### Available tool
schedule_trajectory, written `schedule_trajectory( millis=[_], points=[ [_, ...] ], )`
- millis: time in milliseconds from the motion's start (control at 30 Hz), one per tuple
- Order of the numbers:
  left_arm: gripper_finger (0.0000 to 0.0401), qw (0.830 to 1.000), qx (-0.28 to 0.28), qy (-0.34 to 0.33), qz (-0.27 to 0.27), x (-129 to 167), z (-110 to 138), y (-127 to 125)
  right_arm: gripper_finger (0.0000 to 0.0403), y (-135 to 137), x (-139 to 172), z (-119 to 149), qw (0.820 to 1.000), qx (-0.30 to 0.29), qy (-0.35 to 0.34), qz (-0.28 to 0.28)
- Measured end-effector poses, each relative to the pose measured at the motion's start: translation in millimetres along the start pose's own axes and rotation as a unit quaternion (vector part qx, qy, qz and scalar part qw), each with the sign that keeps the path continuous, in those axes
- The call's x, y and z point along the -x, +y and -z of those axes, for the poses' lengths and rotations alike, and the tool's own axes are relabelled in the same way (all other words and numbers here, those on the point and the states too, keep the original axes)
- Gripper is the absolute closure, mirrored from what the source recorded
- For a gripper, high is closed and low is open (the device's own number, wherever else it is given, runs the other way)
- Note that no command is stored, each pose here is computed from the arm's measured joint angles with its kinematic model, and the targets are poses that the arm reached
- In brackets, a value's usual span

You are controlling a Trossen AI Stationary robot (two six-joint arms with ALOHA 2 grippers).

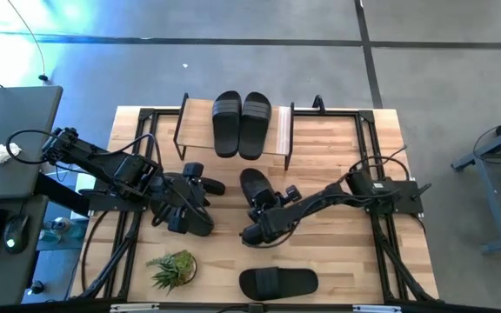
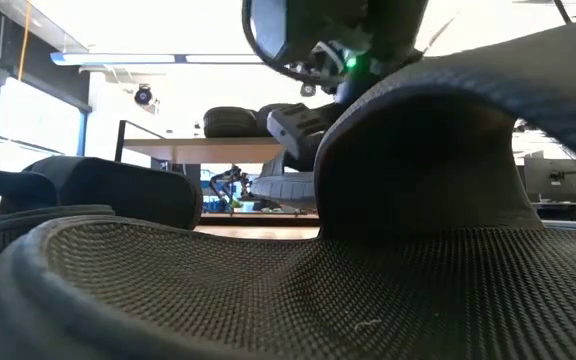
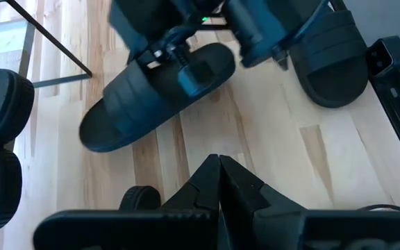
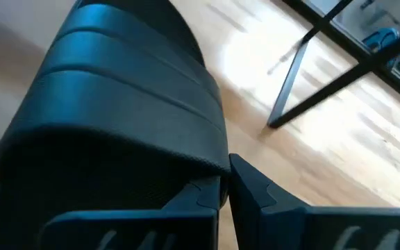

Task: Pick and place slides into the shelf
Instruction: Put the black slide under the shelf

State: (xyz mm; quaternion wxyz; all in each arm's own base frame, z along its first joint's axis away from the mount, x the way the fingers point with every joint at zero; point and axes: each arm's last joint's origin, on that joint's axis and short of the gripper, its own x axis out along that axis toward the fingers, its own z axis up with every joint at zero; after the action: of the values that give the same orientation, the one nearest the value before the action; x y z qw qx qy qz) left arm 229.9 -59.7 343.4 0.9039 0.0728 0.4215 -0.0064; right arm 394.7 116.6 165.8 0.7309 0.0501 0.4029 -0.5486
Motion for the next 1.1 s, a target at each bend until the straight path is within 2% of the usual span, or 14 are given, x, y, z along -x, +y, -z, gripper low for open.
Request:
schedule_trajectory(
  millis=[433,633,1100],
  points=[
    [0.0401,1.000,0.000,0.000,0.000,0.0,0.0,0.0,0.0403,-6.2,-24.1,-20.5,0.999,-0.020,0.005,0.030],
    [0.0401,1.000,0.000,0.000,0.000,0.0,0.0,0.0,0.0399,-7.4,-24.1,-20.5,0.999,-0.002,0.003,0.035],
    [0.0401,1.000,0.001,0.002,0.012,0.0,0.2,-0.7,0.0326,-8.9,-17.4,-14.9,0.999,0.019,0.001,0.040]
  ],
)
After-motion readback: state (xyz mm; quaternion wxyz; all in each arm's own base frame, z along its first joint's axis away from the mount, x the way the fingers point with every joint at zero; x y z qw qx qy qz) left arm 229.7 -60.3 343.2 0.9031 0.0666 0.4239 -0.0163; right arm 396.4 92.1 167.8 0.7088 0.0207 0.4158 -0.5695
